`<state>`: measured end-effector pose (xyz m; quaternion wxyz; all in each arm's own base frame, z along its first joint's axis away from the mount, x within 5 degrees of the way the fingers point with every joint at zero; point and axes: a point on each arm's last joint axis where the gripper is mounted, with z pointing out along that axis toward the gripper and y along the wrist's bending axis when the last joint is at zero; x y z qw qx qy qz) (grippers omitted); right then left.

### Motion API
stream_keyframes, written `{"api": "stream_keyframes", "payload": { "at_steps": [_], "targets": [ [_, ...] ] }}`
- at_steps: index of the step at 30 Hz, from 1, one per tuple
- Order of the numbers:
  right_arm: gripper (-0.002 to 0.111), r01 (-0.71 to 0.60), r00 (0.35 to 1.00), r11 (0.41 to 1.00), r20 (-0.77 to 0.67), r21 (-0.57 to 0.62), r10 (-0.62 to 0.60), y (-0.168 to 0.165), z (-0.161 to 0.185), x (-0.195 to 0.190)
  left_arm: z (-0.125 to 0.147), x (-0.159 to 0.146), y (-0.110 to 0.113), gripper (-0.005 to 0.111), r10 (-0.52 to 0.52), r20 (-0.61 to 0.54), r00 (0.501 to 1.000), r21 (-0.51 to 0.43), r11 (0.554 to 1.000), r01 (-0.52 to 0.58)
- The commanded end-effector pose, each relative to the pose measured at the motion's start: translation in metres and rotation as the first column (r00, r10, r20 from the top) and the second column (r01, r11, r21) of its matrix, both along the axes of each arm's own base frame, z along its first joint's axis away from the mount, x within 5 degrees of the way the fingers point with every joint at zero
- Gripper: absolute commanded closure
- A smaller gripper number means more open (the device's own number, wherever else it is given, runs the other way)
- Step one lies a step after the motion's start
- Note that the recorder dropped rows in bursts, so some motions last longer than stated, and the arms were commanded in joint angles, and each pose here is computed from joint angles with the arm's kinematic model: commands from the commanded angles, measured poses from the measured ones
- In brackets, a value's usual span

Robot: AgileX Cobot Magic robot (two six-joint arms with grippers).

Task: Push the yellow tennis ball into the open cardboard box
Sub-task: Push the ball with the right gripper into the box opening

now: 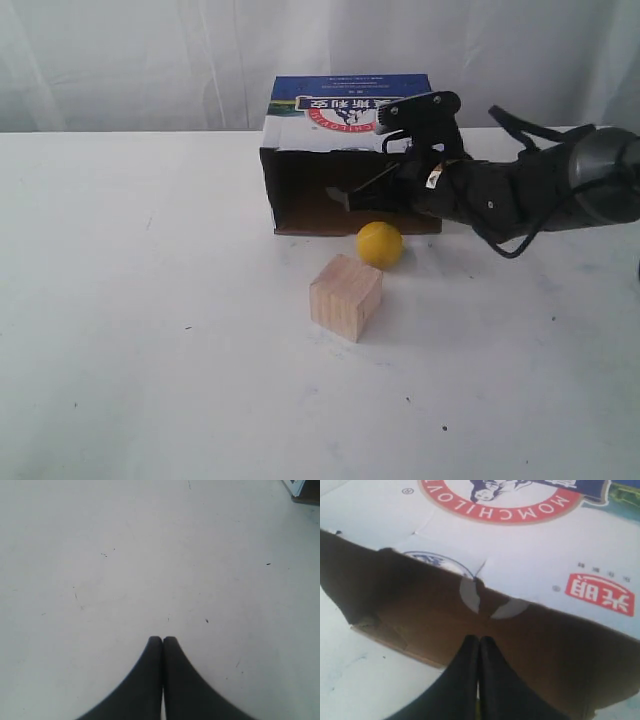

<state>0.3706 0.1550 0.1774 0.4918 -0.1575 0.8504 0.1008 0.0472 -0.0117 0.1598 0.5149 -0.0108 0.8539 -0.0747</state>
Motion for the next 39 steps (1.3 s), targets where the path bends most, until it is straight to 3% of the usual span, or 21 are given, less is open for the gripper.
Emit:
{"api": "stream_keyframes", "payload": {
  "at_steps": [1,8,14,23,31,39],
  "targets": [
    [0.108,-0.01,0.995,0.999,-0.102,-0.036,0.006,-0.003,0.012,-0.012,-0.006,-0.002,-0.002,0.107,-0.015,-0.05,0.999,-0.017,1.0,0.014],
    [0.108,-0.11,0.962,0.986,-0.263,-0.125,0.074,0.013,0.004,-0.028,-0.006,-0.002,-0.002,0.107,-0.015,-0.05,0.999,-0.017,1.0,0.014],
    [0.108,-0.108,0.973,0.988,-0.217,-0.109,0.082,0.019,0.009,-0.019,-0.006,-0.002,-0.002,0.107,-0.015,-0.05,0.999,-0.017,1.0,0.014],
    [0.108,-0.091,0.97,0.991,-0.236,-0.1,0.065,0.03,-0.028,0.005,-0.006,-0.002,-0.002,0.107,-0.015,-0.05,0.999,-0.017,1.0,0.014],
    [0.108,-0.084,0.981,0.993,-0.183,-0.081,0.068,0.037,-0.034,0.019,-0.006,-0.002,-0.002,0.107,-0.015,-0.05,0.999,-0.017,1.0,0.014],
    [0.108,-0.06,0.978,0.994,-0.204,-0.09,0.04,0.026,-0.04,0.025,-0.006,-0.002,-0.002,0.107,-0.015,-0.05,0.999,-0.017,1.0,0.014]
  ]
}}
